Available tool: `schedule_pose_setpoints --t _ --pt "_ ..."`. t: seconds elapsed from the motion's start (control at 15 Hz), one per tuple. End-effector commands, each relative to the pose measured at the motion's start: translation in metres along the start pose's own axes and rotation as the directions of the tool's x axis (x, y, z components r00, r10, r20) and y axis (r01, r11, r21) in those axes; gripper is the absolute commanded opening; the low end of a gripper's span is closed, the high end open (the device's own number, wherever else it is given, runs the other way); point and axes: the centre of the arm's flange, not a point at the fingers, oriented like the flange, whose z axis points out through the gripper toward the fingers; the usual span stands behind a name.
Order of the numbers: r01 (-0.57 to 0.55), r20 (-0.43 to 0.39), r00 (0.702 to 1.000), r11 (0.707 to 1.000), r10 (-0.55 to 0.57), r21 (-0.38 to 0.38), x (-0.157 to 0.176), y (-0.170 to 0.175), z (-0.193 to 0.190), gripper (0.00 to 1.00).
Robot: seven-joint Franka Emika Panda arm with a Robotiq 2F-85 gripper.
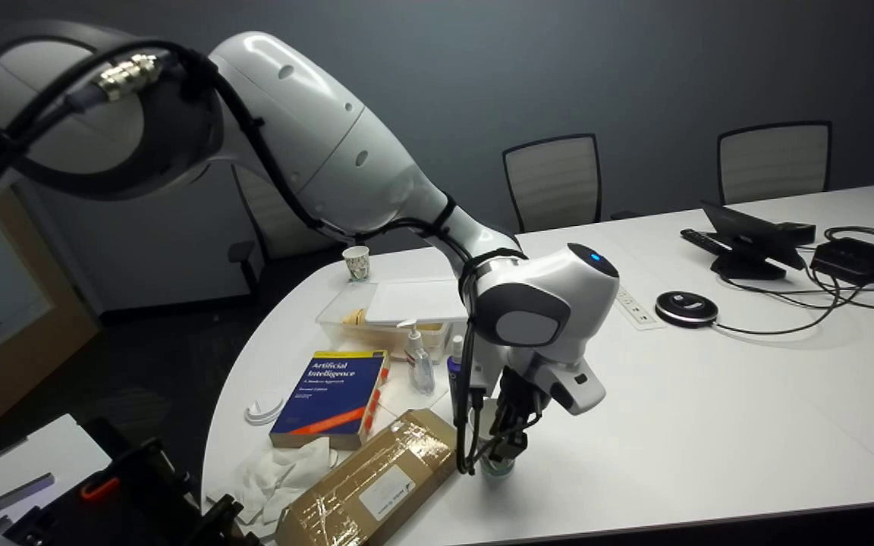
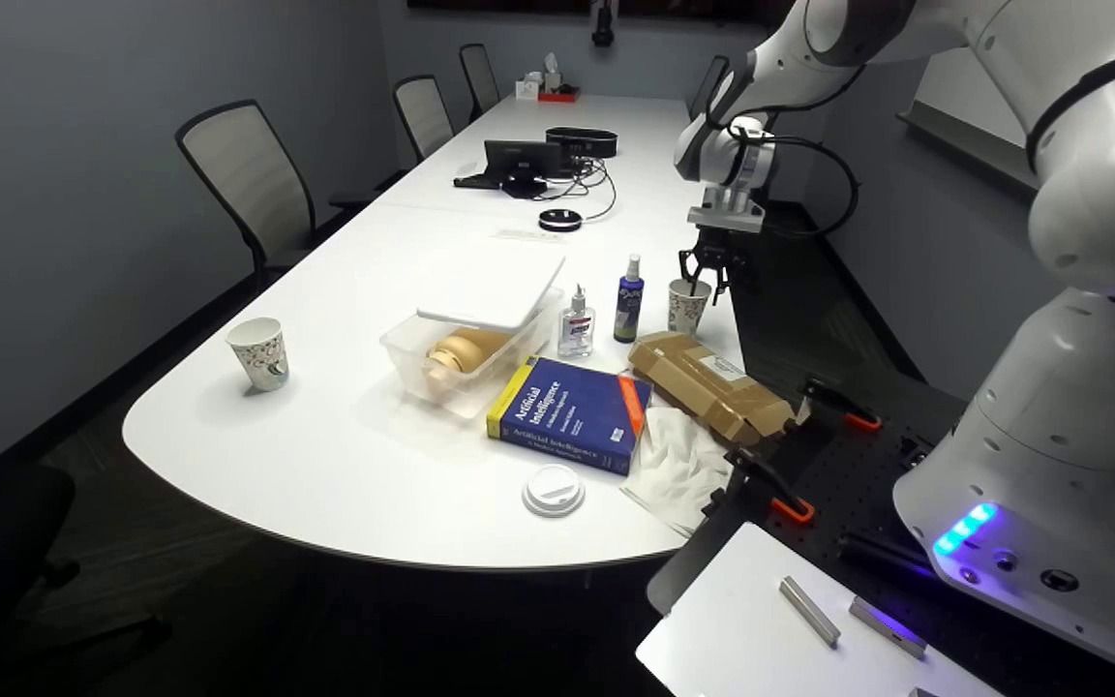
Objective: Move the cup next to the book to the right of the blue spray bottle
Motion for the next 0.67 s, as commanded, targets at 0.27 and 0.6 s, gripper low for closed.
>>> schedule_pose_setpoints --t 0.27,0.6 --pt "0.002 -0.053 0.999 0.999 0.0 0.033 -0.032 -0.006 -0.061 1.0" --pt "0.042 -0.098 0.994 0.998 -0.038 0.041 -0.062 -0.01 -0.113 1.0"
